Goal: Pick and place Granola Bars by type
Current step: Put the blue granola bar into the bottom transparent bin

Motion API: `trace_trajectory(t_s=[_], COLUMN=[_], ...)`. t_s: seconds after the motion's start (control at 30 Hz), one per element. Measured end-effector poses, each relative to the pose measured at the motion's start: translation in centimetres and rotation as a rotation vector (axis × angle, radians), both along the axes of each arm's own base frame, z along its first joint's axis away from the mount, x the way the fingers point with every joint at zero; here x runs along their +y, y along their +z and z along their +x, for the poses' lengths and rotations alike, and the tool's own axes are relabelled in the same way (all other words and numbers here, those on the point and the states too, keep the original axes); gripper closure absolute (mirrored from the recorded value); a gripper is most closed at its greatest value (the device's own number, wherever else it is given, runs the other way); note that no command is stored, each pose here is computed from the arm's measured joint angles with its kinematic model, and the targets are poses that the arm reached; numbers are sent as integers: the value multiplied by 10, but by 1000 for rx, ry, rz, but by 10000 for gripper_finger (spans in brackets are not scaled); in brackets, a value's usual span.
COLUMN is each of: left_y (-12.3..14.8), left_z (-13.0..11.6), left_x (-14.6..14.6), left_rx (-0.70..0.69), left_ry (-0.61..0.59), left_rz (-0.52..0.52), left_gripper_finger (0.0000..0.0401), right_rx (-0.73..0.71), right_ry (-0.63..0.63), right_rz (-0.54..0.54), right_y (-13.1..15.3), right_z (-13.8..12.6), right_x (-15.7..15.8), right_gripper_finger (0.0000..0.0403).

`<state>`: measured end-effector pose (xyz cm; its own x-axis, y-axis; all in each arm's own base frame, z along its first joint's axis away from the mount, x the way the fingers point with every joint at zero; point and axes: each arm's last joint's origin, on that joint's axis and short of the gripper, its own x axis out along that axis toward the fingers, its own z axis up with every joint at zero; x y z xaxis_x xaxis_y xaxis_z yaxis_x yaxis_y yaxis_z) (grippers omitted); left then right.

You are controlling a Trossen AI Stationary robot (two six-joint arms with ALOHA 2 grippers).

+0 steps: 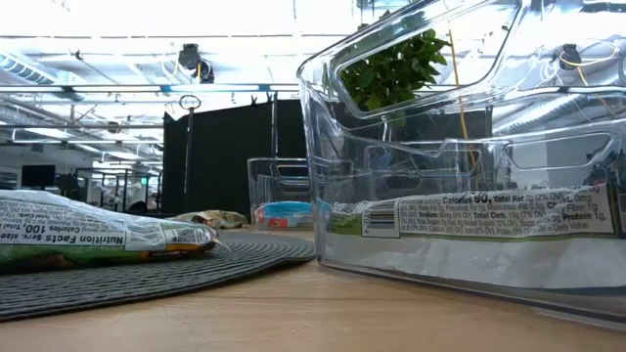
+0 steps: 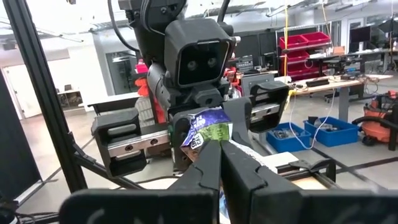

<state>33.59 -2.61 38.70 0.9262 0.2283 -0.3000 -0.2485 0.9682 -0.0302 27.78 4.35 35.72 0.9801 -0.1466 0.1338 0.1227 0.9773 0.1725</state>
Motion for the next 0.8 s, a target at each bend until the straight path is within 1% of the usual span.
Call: trace_trajectory(t_s=[0.07,0.17,0.23,0.3,0.47,0.57,0.67,0.8], left_y=[0,0,0,0,0,1,3,4], left_z=[0,0,0,0,0,1,1,2], left_x=[0,0,0,-1,-1,-1,-1,-2], left_rx=[-1,-1,0,1,-7,-31,-48,-58], left_ry=[-1,0,-11,-13,-5,7,-10,-34], left_rz=[0,-2,-6,-11,-37,-80,-85,-83], left_gripper_finger=[401,401,401,401,401,401,401,401], right_rx=[-3,-16,-40,-60,-37,-33,-20,-33], right_ry=[-3,6,40,42,46,51,47,38], right_rz=[-20,-47,-35,-34,-75,-86,-93,-97], right_y=[1,6,11,16,16,14,12,14], right_z=[-1,-5,-11,-15,-18,-17,-15,-16], right_x=[0,0,-1,-2,-1,0,0,-1], right_gripper_finger=[398,376,351,320,238,194,161,139])
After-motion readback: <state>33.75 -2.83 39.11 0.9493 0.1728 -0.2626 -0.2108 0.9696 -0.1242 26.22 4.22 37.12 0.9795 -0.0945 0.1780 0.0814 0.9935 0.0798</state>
